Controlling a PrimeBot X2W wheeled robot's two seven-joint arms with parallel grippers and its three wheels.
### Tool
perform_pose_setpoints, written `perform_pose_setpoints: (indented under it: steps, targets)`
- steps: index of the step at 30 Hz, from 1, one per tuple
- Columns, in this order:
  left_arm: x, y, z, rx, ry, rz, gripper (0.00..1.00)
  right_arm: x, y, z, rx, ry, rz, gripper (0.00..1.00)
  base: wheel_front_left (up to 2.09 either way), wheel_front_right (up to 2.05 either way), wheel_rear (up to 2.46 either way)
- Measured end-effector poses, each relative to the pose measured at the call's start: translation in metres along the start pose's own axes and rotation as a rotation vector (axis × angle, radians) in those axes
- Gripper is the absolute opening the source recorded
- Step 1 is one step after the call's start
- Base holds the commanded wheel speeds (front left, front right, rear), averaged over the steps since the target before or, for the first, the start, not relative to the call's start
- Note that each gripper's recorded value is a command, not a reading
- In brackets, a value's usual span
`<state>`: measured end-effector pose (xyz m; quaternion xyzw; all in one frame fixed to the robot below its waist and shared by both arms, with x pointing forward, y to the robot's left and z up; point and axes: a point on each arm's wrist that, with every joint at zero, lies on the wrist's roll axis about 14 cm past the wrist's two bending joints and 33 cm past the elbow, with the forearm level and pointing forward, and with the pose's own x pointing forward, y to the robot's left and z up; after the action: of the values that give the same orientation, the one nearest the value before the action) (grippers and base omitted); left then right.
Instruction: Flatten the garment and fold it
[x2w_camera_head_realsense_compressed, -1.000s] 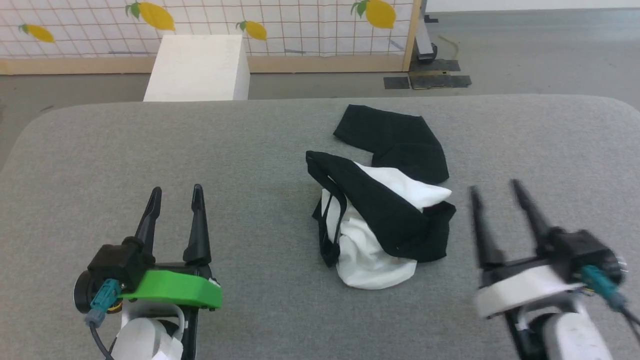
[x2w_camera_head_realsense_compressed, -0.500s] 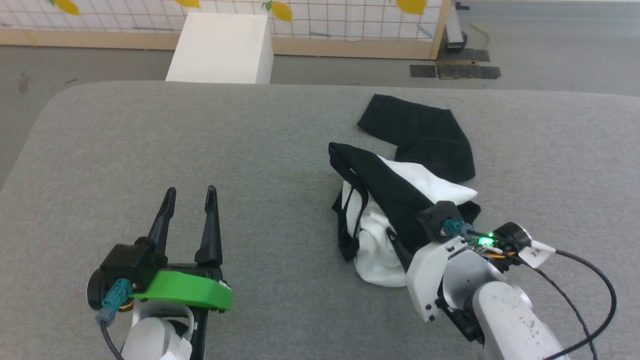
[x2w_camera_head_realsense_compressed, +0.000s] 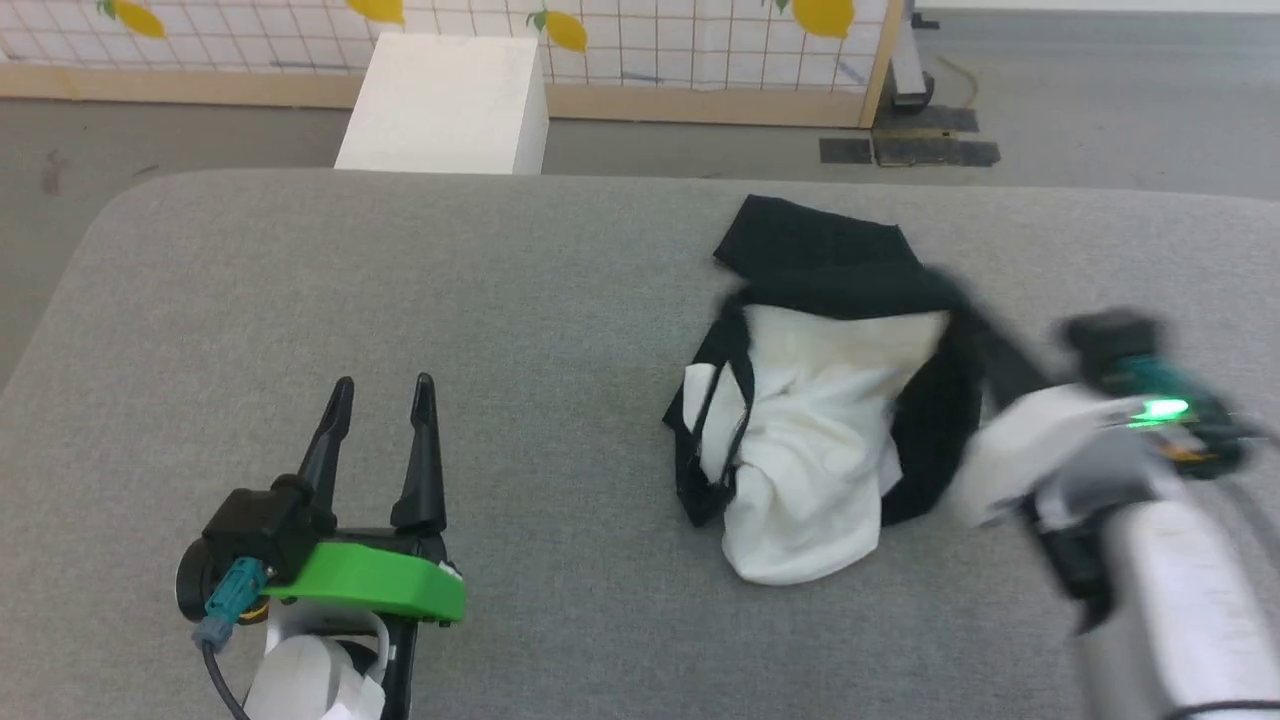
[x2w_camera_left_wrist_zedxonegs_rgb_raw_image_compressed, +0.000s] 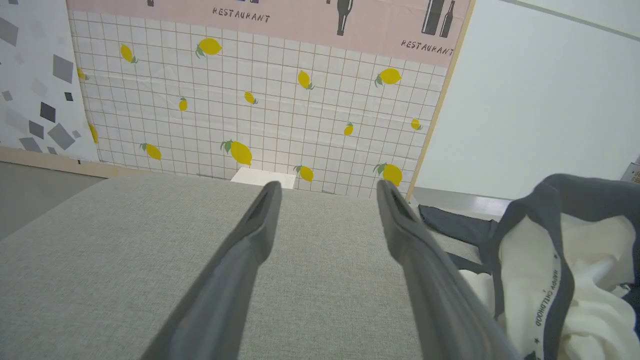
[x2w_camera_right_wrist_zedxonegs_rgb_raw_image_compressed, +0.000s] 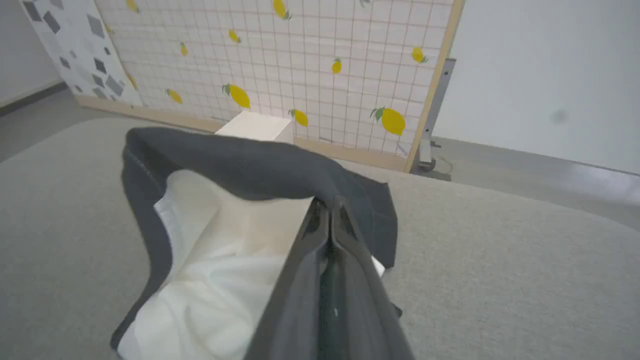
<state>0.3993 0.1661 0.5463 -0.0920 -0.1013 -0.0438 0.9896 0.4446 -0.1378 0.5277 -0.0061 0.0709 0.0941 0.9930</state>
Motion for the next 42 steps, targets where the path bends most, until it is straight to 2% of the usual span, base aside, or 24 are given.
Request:
perform_pose_setpoints:
  steps: [3, 5, 7, 11, 12, 13, 16, 22, 25, 28, 31, 34, 39, 42]
  targets:
    - [0.001, -0.006, 0.003, -0.003, -0.008, -0.015, 1.00, -0.020, -0.061, 0.020, 0.045, -0.074, -0.179, 0.00, 0.00, 0.00, 0.00]
    - [0.002, -0.009, 0.004, -0.006, -0.013, -0.025, 1.00, -0.041, -0.102, 0.013, 0.064, -0.059, -0.305, 0.00, 0.00, 0.00, 0.00]
    - [0.002, -0.013, 0.005, -0.008, -0.015, -0.036, 1.00, -0.073, -0.143, -0.007, 0.067, 0.004, -0.448, 0.00, 0.00, 0.00, 0.00]
    - [0.004, -0.016, 0.003, -0.012, -0.011, -0.047, 1.00, -0.120, -0.183, -0.054, 0.098, 0.162, -0.606, 0.00, 0.00, 0.00, 0.00]
    - [0.005, -0.017, 0.002, -0.013, -0.010, -0.050, 1.00, -0.131, -0.188, -0.067, 0.105, 0.210, -0.631, 0.32, 0.00, 0.00, 0.00]
    - [0.006, -0.019, 0.001, -0.015, -0.008, -0.056, 1.00, -0.139, -0.191, -0.080, 0.120, 0.253, -0.647, 1.00, 0.00, 0.00, 0.00]
    - [0.008, -0.023, -0.004, -0.020, 0.002, -0.067, 1.00, -0.151, -0.194, -0.092, 0.146, 0.279, -0.667, 1.00, 0.00, 0.00, 0.00]
    - [0.014, -0.035, -0.012, -0.033, 0.021, -0.103, 1.00, -0.161, -0.206, -0.043, 0.109, 0.037, -0.703, 1.00, 0.00, 0.00, 0.00]
    - [0.018, -0.040, -0.014, -0.039, 0.022, -0.117, 1.00, -0.152, -0.191, -0.009, 0.039, -0.078, -0.644, 1.00, 0.00, 0.00, 0.00]
    - [0.022, -0.043, -0.016, -0.043, 0.021, -0.125, 1.00, -0.118, -0.142, 0.009, 0.028, -0.129, -0.467, 1.00, 0.00, 0.00, 0.00]
    - [0.029, -0.046, -0.015, -0.047, 0.012, -0.134, 1.00, -0.078, -0.071, 0.000, 0.045, -0.067, -0.232, 1.00, 0.00, 0.00, 0.00]
    - [0.032, -0.045, -0.013, -0.051, 0.004, -0.132, 1.00, -0.047, -0.015, -0.020, 0.018, 0.052, -0.061, 1.00, 0.00, 0.00, 0.00]
    - [0.032, -0.037, -0.014, -0.049, 0.007, -0.108, 1.00, -0.017, 0.029, -0.070, -0.062, 0.304, 0.082, 1.00, 0.00, 0.00, 0.00]
    - [0.031, -0.030, -0.016, -0.049, 0.012, -0.089, 1.00, -0.005, 0.032, -0.097, -0.107, 0.441, 0.098, 1.00, 0.00, 0.00, 0.00]
